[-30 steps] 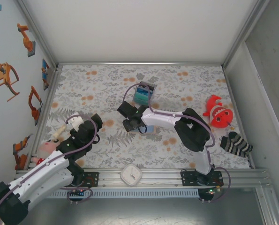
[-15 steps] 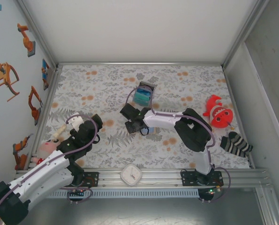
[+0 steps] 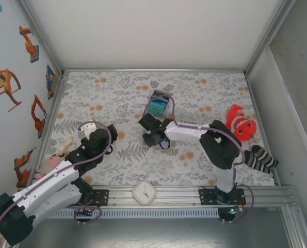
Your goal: Take the credit cards out of the card holder
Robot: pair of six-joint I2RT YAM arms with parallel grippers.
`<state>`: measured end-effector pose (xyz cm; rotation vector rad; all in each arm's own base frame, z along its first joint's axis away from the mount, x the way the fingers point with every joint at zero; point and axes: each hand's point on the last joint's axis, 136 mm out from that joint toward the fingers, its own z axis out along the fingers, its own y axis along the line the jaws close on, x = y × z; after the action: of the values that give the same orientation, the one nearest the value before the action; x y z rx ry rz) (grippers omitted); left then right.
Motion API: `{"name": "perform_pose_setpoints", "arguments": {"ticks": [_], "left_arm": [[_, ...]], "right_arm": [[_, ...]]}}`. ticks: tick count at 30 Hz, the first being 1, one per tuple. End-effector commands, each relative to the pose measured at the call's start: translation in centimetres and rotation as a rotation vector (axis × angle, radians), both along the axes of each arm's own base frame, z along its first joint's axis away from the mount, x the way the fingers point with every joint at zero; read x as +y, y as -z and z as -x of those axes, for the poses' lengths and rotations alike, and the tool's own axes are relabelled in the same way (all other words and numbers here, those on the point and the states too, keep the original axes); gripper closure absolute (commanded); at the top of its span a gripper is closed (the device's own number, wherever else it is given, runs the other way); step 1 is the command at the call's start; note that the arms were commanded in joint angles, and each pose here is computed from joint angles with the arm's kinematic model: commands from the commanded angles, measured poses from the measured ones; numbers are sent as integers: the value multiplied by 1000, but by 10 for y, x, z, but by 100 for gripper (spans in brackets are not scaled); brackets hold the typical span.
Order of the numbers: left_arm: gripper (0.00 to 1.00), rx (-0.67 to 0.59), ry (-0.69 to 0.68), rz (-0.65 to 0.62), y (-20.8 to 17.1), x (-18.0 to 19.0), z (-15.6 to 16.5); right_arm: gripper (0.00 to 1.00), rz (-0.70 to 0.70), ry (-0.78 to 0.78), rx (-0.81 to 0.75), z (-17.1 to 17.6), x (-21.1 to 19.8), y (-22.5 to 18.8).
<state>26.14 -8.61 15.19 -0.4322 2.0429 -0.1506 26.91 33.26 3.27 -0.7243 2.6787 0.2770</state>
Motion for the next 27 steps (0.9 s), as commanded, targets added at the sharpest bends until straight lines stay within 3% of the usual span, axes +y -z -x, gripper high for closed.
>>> {"name": "perform_pose_setpoints", "arguments": {"ticks": [1, 8, 24, 27], "left_arm": [[3, -14, 87, -9, -17, -23, -11], [3, 42, 207, -63, -11, -59, -27], [0, 270, 468, -149, 41, -124, -36], [5, 309, 501, -186, 52, -132, -36]], "right_arm": [[75, 14, 29, -45, -6, -16, -16], [75, 2, 105, -55, -9, -39, -20], [74, 17, 253, -35, -13, -91, -20], [74, 11, 271, -33, -16, -96, -23]]}}
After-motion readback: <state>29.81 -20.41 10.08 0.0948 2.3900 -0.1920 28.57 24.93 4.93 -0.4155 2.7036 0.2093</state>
